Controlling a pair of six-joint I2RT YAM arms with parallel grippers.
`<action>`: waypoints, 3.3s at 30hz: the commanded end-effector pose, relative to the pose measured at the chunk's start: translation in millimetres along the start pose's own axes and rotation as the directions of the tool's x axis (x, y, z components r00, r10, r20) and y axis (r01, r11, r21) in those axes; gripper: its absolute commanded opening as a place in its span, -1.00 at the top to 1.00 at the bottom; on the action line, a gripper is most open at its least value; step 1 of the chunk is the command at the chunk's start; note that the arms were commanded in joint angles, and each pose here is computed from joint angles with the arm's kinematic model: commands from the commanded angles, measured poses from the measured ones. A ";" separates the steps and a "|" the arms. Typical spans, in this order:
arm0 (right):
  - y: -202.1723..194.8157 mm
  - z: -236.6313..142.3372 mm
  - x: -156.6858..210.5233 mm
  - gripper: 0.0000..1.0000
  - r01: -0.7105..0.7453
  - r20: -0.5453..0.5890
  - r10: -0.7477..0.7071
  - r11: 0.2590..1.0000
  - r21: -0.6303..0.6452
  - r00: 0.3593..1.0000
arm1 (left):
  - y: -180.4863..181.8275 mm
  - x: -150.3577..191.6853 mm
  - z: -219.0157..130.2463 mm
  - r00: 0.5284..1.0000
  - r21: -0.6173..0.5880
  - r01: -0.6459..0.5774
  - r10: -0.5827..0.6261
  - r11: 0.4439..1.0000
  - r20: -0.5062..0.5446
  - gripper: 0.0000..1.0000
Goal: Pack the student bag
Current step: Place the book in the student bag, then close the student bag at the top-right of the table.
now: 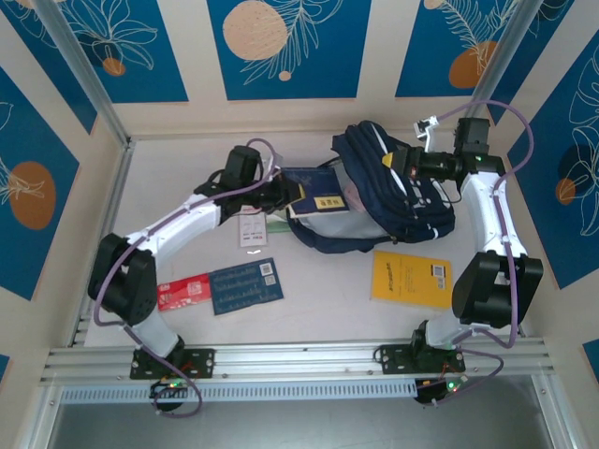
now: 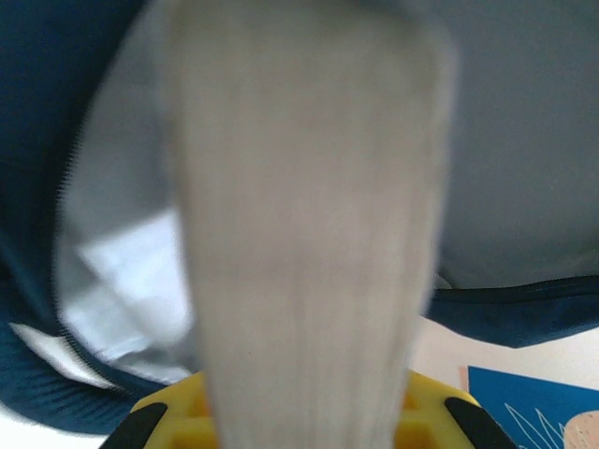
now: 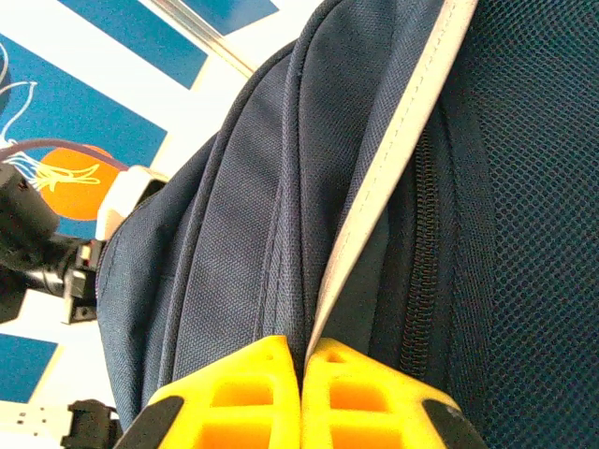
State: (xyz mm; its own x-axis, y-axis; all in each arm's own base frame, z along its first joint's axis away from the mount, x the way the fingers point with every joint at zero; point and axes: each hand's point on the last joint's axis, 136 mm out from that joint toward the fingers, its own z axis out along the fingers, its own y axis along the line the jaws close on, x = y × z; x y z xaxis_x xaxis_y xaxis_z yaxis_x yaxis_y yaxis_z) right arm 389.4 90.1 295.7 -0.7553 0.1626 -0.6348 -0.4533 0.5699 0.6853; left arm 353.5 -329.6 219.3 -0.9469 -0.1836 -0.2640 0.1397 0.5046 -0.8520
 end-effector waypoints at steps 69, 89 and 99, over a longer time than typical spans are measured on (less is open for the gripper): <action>-50.6 -2.3 -9.4 1.00 0.231 0.013 -0.261 0.876 0.424 0.965 | 8.7 34.6 -4.0 0.983 -0.172 -0.172 0.156 0.970 -0.100 -0.65; -108.9 30.9 36.4 0.55 0.298 -0.201 -0.221 0.663 0.686 0.954 | 85.1 14.2 -132.2 0.979 -0.486 -0.094 0.169 0.869 0.113 -0.71; -24.8 49.5 35.3 0.10 0.339 -0.120 -0.341 0.710 0.617 0.932 | 62.7 -44.8 -85.1 0.980 -0.377 -0.048 0.116 0.925 0.160 -0.68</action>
State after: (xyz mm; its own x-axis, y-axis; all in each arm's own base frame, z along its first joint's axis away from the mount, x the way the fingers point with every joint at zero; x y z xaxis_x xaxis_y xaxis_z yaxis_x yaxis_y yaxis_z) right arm 407.8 105.3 214.3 -0.6677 -0.1509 -0.7290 -0.2721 0.9609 0.0504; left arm 357.2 -203.8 200.2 -0.8805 -0.2181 -0.4209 0.0475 0.8428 -0.5361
